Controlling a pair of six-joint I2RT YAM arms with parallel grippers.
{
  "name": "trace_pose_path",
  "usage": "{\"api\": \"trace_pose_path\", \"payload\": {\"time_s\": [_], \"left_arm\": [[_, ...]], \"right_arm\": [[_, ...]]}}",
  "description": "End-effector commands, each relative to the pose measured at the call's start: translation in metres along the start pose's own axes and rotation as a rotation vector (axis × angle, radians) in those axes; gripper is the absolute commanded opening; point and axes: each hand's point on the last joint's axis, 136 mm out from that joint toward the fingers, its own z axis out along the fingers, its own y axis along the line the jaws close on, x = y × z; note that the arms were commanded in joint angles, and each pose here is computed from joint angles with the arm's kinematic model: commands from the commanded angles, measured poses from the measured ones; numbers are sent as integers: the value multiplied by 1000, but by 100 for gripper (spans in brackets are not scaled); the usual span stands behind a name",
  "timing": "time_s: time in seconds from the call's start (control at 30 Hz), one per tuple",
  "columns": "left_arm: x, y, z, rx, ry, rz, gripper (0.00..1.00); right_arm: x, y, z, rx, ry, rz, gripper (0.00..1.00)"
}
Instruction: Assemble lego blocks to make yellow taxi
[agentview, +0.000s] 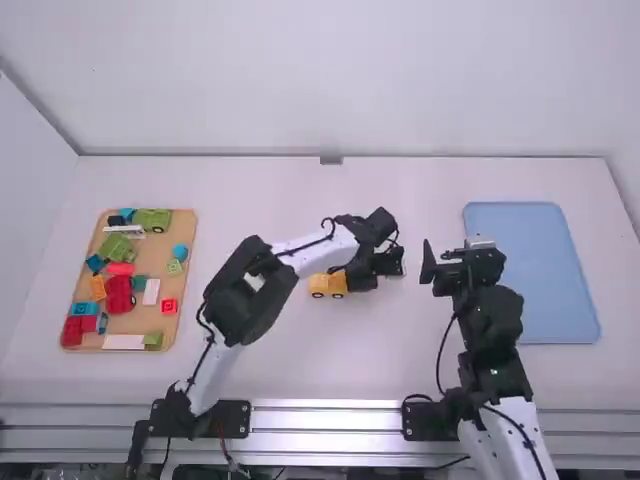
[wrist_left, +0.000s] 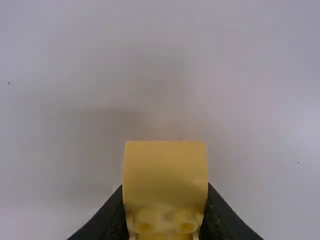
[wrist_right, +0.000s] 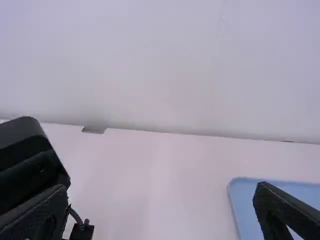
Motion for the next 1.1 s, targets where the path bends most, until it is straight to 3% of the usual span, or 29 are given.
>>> {"api": "trace_pose_path", "payload": {"time_s": [0.0, 0.1, 0.2, 0.23, 0.37, 0.57, 0.7, 0.93, 1.07], "left_arm": [[-6, 3, 2, 0, -12, 17, 34], [-6, 0, 2, 12, -14, 31, 44], [-10, -5, 2, 42, -42, 73, 70], [-10, -5, 2, 42, -43, 81, 100], [-7, 8, -6, -22, -5, 77, 99], [-14, 24, -46, -31, -99, 73, 99], [1, 45, -75, -65, -146, 6, 99], [19, 52, -114, -70, -222, -45, 99], [36, 50, -136, -111, -255, -46, 99]], "right_arm": [[3, -1, 2, 6, 4, 0, 98], [4, -1, 5, 5, 8, -4, 98], [4, -1, 8, 6, 9, -4, 98], [4, -1, 9, 6, 8, -5, 98], [3, -1, 11, 5, 1, -21, 98], [0, 0, 14, 2, -1, -78, 98], [-1, 2, 19, -15, 33, -129, 98], [5, 24, 39, -170, 170, -225, 98], [21, 42, 54, -306, 274, -307, 98]]}}
